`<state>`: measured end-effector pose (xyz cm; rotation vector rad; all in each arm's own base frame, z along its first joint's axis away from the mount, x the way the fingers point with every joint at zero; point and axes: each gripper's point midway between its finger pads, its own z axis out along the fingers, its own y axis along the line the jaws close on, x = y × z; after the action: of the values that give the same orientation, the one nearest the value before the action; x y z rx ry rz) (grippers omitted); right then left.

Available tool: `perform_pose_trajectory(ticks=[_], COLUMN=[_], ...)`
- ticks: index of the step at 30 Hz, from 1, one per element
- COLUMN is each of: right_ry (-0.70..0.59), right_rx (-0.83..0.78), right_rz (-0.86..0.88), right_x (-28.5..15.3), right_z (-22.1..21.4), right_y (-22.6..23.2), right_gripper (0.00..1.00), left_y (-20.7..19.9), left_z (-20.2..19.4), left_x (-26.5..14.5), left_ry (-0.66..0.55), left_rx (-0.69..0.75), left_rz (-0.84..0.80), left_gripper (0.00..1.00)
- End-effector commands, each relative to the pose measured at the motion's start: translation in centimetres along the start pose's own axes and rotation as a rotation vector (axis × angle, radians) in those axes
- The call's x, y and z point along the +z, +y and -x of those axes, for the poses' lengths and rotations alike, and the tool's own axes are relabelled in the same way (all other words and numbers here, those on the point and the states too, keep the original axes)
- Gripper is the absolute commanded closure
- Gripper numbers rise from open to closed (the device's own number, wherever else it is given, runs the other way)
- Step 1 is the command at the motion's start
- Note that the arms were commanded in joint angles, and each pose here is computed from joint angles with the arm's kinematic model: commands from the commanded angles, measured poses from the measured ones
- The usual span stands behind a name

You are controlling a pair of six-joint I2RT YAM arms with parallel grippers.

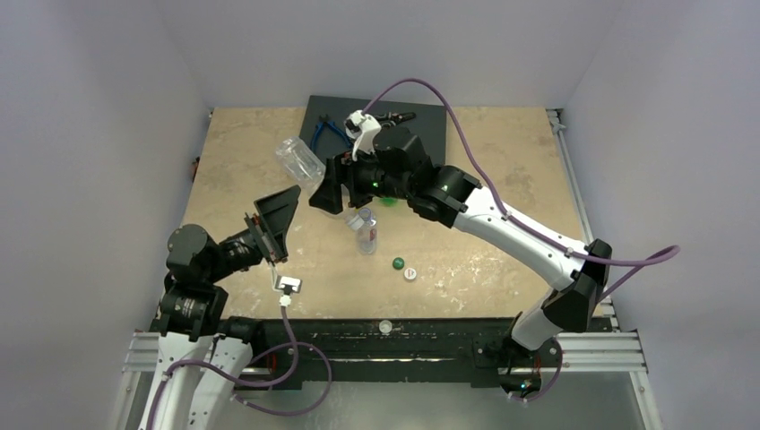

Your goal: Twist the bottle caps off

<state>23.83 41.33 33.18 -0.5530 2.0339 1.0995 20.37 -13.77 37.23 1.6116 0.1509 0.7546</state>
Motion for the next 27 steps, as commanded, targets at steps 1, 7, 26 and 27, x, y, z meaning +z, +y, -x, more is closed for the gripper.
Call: perform_pose_trajectory(ticks=[1,7,26,27], right_ry=[-0.048,-0.02,0.088,0.083], right_rx=[-0.013,-0.007,-0.074,-0.074], right_rz=[0.023,0.033,0.046,0.042], right_x=[-0.6,0.1,1.3,1.1], right_z=[1.7,-0.3,-3.7,-3.5], right_y=[2.6,3.2,5.1,5.1], right_gripper=[0.29,0.28,0.28,0.28], left_y=[-1.0,-1.5,-2.2,-2.3], left_z=[0.1,0.4,-1.4,-1.5], left_x=[-0.1,-0.1,1.2,1.2], left_ry=[0.002,0.001,0.015,0.017], left_rx=[0.045,0.036,0.026,0.023], left_rz=[-0.049,-0.041,-0.076,-0.077], left_gripper=[0.0,0.0,0.04,0.06])
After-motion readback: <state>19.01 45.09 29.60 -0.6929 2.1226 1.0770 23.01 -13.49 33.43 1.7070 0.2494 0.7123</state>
